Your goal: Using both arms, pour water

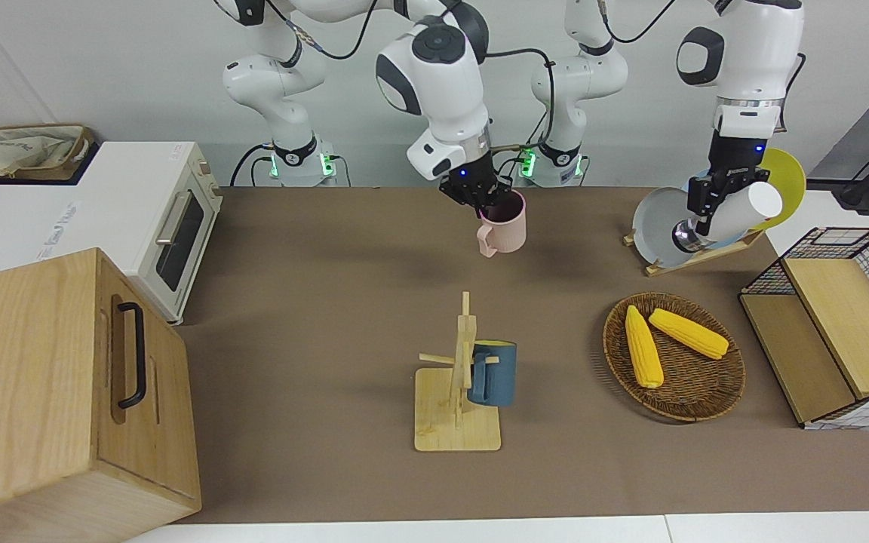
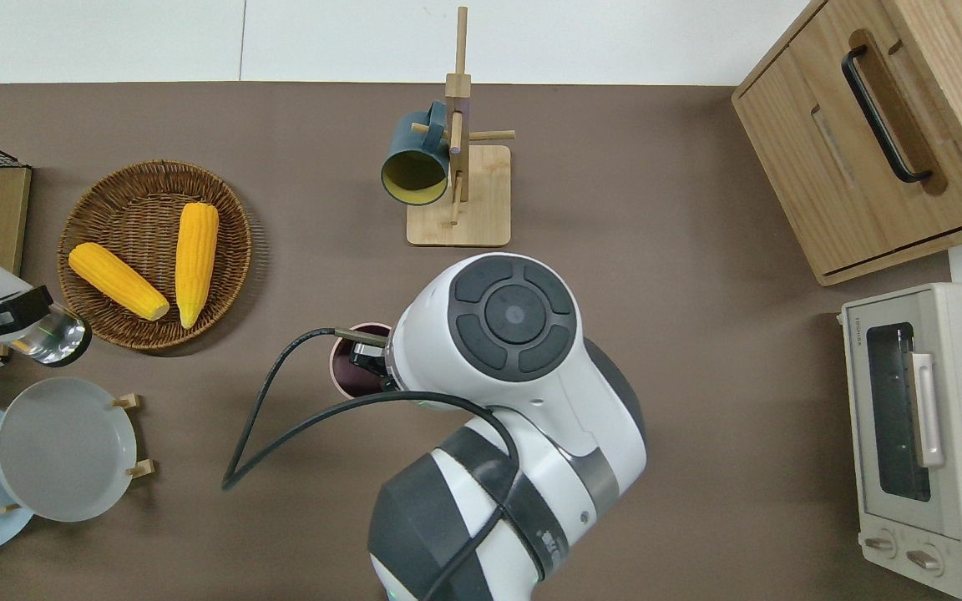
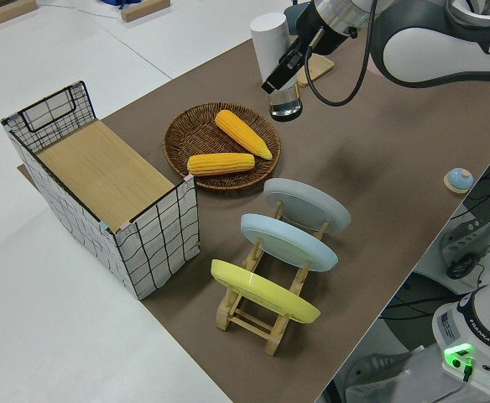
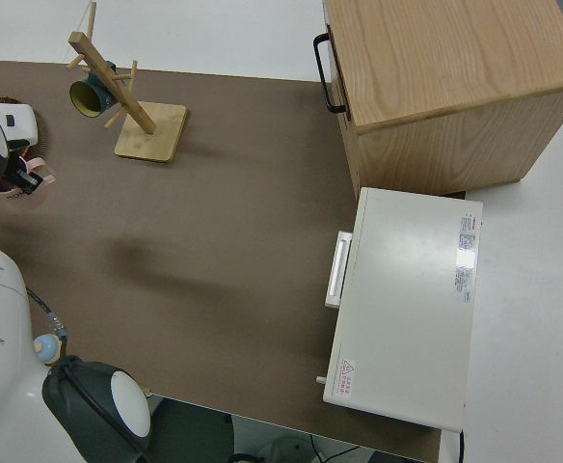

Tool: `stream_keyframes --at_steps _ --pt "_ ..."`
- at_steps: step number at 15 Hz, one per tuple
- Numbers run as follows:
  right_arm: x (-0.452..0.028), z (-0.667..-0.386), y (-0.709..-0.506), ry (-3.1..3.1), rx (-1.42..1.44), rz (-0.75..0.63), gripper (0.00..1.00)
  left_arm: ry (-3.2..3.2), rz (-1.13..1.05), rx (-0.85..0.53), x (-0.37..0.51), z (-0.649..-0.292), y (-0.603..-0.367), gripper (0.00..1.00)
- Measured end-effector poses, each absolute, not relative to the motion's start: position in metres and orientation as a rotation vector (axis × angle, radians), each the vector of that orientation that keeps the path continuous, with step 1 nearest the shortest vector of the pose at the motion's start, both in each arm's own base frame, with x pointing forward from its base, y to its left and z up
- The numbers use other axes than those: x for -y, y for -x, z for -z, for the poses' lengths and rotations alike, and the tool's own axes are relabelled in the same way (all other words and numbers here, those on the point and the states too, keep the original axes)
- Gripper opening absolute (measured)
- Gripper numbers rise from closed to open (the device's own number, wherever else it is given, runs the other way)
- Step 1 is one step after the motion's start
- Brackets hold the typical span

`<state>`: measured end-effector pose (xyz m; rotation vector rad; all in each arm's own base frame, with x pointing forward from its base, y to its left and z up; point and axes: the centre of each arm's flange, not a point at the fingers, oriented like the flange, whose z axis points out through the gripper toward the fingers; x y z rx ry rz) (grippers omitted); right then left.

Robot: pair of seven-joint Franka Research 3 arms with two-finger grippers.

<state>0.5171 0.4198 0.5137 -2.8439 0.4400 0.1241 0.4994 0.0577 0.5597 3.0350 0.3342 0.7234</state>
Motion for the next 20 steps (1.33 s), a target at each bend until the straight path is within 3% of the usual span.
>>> stream_keyframes --at_steps 7,14,20 --pt "-0.480 -0.416 -0.526 2.770 -0.517 -0.120 0.05 -3.053 -0.639 -0.345 -0.024 -0.528 -0.473 0.64" --pt "-0.492 -0.375 -0.538 2.754 -0.531 -0.119 0.05 -3.073 -0.551 -0.357 0.020 -0.496 -0.462 0.64" --pt "-0.508 -0.339 -0.537 2.741 -0.514 -0.081 0.05 -3.076 -0.534 -0.365 0.020 -0.490 -0.460 0.64"
